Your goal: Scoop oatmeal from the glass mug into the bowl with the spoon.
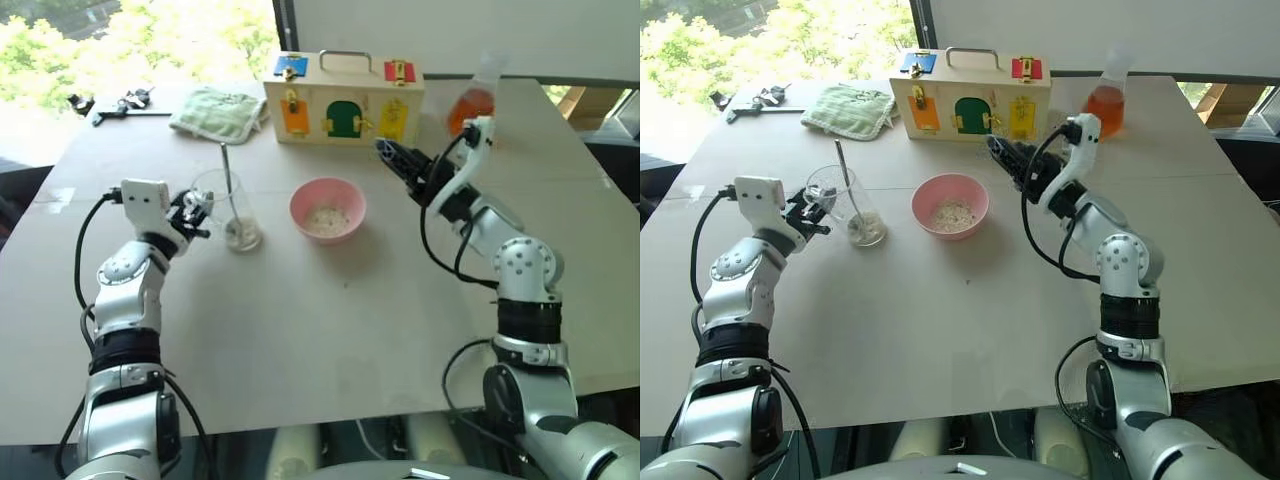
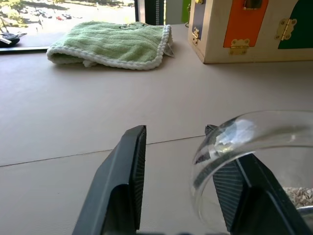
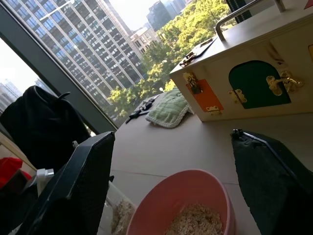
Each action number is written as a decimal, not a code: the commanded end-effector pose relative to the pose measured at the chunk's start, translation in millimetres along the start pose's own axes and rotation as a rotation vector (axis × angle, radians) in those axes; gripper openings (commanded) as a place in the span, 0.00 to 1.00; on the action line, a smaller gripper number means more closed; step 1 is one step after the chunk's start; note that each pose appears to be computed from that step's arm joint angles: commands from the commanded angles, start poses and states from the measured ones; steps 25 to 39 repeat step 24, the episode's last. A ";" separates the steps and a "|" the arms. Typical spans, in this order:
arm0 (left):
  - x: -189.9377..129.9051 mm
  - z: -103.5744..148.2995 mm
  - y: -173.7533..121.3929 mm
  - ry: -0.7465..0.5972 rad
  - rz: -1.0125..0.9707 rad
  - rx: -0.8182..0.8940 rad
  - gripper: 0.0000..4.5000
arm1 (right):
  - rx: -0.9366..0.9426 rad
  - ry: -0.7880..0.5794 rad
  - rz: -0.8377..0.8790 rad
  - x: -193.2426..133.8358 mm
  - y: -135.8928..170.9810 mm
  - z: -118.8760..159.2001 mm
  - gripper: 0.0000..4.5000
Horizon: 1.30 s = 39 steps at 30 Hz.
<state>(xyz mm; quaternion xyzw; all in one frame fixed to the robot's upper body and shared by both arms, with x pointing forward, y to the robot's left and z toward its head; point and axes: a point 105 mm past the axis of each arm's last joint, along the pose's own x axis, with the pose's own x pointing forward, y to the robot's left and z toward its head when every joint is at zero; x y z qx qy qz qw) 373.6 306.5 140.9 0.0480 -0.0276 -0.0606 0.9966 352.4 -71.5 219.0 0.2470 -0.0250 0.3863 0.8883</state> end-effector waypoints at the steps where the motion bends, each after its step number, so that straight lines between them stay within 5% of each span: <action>1: -13.4 13.6 5.7 -0.065 0.009 0.034 0.80 | -0.098 -0.008 0.077 -19.3 16.2 5.2 0.86; 11: -93.1 17.9 -30.9 -0.022 -0.090 0.073 0.80 | -0.341 0.223 0.042 -103.0 -1.5 -31.8 0.86; 17: -130.7 -23.4 -82.2 0.162 -0.204 0.047 0.80 | -0.341 0.299 0.044 -137.9 -0.3 -71.0 0.86; 24: -135.5 -61.0 -104.2 0.252 -0.244 0.153 0.80 | -0.446 0.390 0.034 -159.6 -15.8 -102.5 0.86; 39: -135.5 -61.0 -104.2 0.252 -0.244 0.153 0.80 | -0.446 0.390 0.034 -159.6 -15.8 -102.5 0.86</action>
